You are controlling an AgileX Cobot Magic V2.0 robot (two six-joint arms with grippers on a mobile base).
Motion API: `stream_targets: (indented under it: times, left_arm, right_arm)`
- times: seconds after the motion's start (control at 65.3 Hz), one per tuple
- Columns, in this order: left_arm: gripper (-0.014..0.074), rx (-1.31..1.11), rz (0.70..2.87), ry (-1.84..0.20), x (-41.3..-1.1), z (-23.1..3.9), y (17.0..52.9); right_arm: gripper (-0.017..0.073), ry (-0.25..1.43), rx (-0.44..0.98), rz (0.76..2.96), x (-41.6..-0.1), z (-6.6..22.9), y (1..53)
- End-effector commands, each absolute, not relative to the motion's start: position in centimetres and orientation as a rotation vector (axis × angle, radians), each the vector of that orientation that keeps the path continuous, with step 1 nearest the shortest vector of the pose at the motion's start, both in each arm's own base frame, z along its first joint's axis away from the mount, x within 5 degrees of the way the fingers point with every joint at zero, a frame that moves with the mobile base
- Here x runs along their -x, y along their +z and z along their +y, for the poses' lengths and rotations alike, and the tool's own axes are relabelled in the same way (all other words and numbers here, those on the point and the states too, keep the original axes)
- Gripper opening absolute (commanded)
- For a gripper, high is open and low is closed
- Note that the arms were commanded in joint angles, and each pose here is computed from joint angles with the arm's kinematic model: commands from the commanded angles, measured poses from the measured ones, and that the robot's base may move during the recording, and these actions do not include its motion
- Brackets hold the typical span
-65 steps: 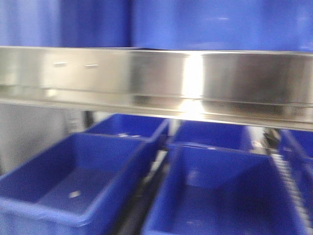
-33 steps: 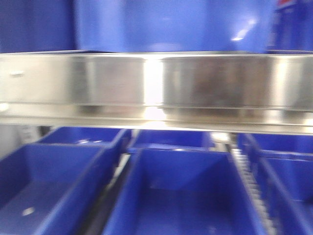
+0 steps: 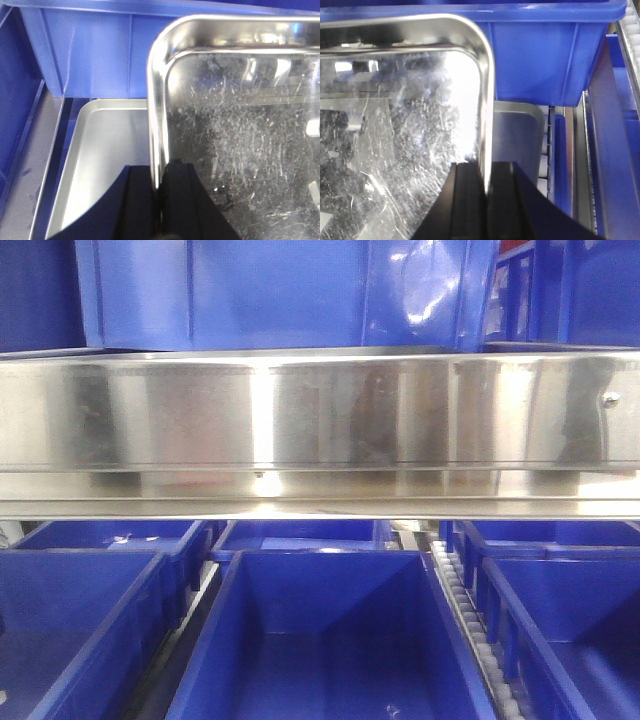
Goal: Stack silver trays without gaps
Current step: 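Drive up to the other rack holding the tray above the shelf tray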
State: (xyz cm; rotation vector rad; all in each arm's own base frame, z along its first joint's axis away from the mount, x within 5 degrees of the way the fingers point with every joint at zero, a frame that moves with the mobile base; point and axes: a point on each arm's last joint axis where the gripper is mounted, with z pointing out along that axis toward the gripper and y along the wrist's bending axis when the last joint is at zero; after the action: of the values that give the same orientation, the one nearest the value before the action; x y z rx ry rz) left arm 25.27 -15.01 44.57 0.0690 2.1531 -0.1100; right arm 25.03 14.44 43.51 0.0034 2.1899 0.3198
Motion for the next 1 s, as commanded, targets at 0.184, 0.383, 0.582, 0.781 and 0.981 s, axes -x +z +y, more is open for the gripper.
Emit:
stream_targets:
  times: [0.184,0.383,0.582,0.781,0.981]
  left_arm:
    - [-0.0016,-0.101,2.116,-0.127,-25.1,-15.3,45.1]
    - [-0.0016,-0.101,2.116,-0.127,-25.1,-15.3,45.1]
    - [-0.0016,-0.101,2.116,-0.127,-25.1,-15.3,45.1]
    - [-0.0016,-0.101,2.116,-0.127,-25.1,-15.3,45.1]
    - [-0.0016,-0.101,2.116,-0.127,-25.1,-15.3,45.1]
  right_arm:
    - [-0.0075,0.369,0.023,2.111,-24.9,14.6,44.5]
    - [-0.0075,0.369,0.023,2.111,-24.9,14.6,44.5]
    - [-0.0075,0.369,0.023,2.111,-24.9,14.6,44.5]
    - [-0.0075,0.408,0.037,2.055,-25.1,14.9,45.0]
    - [-0.0075,0.468,0.059,1.966,-25.3,15.4,45.8]
